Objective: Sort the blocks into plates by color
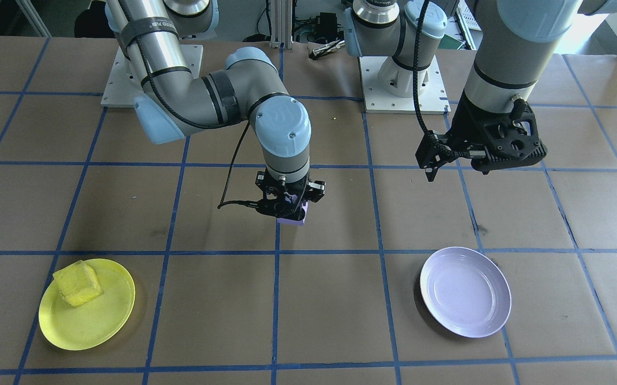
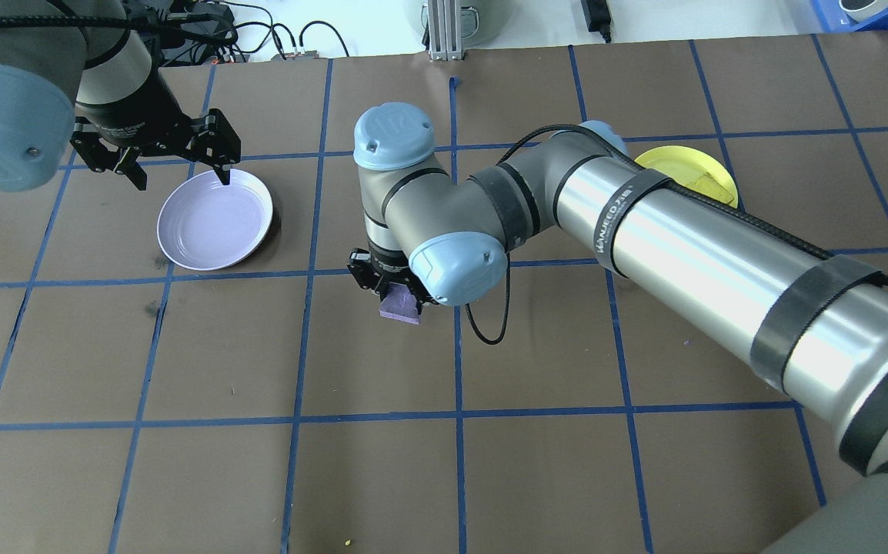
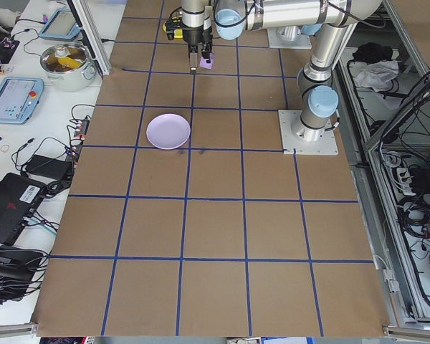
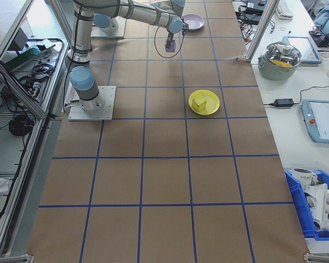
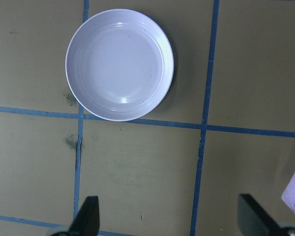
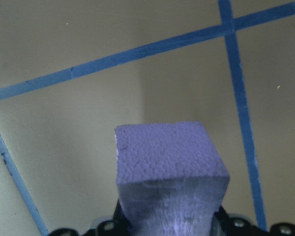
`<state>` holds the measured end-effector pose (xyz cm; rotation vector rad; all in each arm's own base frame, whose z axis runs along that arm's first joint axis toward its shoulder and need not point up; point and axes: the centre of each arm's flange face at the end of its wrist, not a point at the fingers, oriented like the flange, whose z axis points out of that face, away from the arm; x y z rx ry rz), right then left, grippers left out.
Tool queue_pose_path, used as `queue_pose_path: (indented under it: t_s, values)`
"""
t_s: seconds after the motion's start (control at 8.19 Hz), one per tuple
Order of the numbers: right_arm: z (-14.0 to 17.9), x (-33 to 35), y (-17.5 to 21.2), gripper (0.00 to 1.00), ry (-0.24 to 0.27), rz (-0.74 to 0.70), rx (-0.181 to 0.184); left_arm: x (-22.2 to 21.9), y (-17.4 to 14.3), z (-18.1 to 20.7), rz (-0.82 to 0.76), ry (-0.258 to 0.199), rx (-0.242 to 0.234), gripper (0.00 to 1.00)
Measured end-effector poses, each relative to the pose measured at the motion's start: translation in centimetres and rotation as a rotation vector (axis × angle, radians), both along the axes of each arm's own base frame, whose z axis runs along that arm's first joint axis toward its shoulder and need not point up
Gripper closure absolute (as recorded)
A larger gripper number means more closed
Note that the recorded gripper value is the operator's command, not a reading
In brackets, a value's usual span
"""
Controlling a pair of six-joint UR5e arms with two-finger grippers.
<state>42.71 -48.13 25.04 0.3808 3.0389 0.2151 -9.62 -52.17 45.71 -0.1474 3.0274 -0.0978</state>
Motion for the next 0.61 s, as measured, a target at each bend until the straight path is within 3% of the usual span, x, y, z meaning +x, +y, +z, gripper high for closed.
queue_pose_path:
  t_s: [0.12,0.61]
  values:
    - [-0.6,1.6,0.5,0.00,-0.008,-0.022,0.000,0.0,0.0,-0.1,0.000,0.000,0.002,0.00]
    - [0.2,1.7,-0.3,0.00,-0.032,0.001,-0.028,0.0,-0.3,-0.4,-0.019,0.001,0.007,0.00]
